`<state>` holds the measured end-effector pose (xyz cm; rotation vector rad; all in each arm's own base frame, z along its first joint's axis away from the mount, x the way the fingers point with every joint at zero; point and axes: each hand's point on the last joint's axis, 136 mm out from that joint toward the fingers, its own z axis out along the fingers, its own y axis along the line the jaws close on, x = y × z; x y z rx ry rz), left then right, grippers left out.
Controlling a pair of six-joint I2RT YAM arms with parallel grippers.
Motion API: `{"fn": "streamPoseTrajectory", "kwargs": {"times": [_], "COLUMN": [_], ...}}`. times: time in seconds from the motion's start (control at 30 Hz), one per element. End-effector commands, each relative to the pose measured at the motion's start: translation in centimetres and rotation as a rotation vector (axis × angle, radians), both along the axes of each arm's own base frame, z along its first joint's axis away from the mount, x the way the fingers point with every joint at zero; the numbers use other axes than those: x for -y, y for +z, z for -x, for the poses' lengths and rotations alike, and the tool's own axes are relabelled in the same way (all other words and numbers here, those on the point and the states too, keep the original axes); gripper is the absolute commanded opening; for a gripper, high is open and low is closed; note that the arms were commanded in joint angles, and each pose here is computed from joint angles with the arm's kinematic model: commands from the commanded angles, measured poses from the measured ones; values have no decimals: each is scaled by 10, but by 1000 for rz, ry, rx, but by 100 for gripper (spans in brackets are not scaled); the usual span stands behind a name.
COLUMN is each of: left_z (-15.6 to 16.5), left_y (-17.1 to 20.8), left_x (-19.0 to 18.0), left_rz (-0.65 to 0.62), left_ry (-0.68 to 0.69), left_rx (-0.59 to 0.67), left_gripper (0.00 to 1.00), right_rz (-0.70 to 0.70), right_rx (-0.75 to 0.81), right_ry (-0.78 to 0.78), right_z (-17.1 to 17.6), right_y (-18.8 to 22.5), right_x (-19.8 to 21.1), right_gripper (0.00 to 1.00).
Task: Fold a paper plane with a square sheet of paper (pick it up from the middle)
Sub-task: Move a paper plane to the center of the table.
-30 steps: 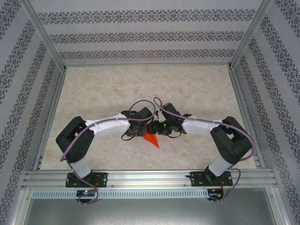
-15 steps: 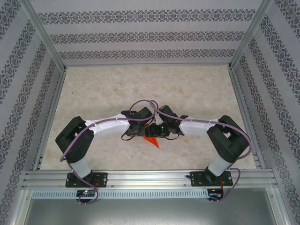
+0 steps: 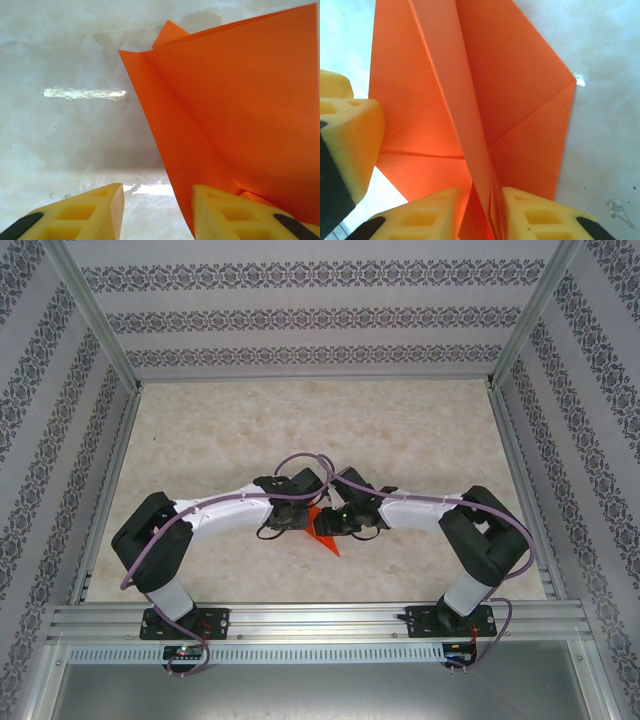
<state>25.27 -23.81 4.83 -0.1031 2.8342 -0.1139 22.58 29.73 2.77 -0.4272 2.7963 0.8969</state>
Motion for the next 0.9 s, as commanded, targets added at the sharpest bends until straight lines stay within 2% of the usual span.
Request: {"fn": "streamPoseTrajectory", "kwargs": {"times": [0.0, 0.27, 0.47, 0.67, 0.87], "left_z": [-7, -6, -10, -14, -9], "left_y": [7, 14, 44, 78, 75], "left_x": [1, 3, 8, -12, -37], "left_rz": [27, 58, 130, 152, 157], "left_ry": [-3, -8, -23, 26, 109], "left_rx": [38, 57, 128, 263, 292], "left_gripper": [41, 41, 44, 47, 48], "right_rz": [33, 68, 111, 284, 495], "right_rx": [26, 26, 67, 128, 205], "right_ry": [29, 35, 23, -62, -204], "right_z": [-4, -3, -7, -24, -43], "right_y": [-3, -9, 7, 25, 29], "right_x": [-3, -3, -1, 28, 67], "right_gripper": [26, 20, 12, 10, 11]}}
